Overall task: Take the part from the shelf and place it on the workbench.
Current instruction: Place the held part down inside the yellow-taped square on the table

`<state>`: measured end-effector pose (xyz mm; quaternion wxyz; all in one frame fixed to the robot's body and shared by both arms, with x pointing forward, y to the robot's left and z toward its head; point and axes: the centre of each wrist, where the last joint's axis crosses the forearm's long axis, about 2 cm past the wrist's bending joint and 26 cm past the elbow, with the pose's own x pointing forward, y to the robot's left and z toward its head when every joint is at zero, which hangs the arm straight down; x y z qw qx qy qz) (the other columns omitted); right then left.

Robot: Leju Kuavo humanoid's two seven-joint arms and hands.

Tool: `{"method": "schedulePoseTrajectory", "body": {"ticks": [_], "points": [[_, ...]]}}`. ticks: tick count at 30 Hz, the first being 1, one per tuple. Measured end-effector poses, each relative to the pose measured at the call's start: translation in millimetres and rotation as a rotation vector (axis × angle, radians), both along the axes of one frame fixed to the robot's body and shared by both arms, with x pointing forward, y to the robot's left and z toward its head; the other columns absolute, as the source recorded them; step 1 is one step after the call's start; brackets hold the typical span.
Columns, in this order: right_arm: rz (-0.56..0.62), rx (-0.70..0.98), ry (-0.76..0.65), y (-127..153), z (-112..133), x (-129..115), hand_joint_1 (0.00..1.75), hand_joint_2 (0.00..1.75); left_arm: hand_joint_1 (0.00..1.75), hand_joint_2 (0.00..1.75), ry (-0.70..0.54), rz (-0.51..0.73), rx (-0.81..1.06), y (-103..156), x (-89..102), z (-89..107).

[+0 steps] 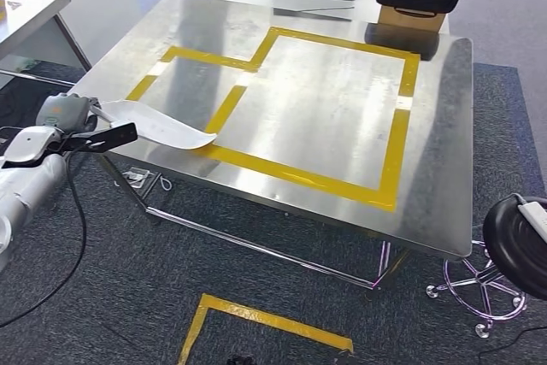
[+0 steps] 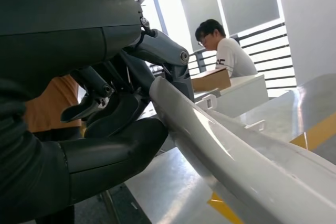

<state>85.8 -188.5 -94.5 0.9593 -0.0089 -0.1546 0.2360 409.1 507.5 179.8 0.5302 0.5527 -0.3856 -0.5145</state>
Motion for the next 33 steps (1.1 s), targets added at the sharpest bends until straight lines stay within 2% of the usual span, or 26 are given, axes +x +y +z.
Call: {"method": "schedulePoseTrajectory", "body": {"ticks": [33], "points": [[-0.001,-0.003,-0.007,-0.2,0.3,1.4,0.0,1.75,1.75,1.75,0.018,0.01,0.01,6.5,-7.0,-6.3]]}}
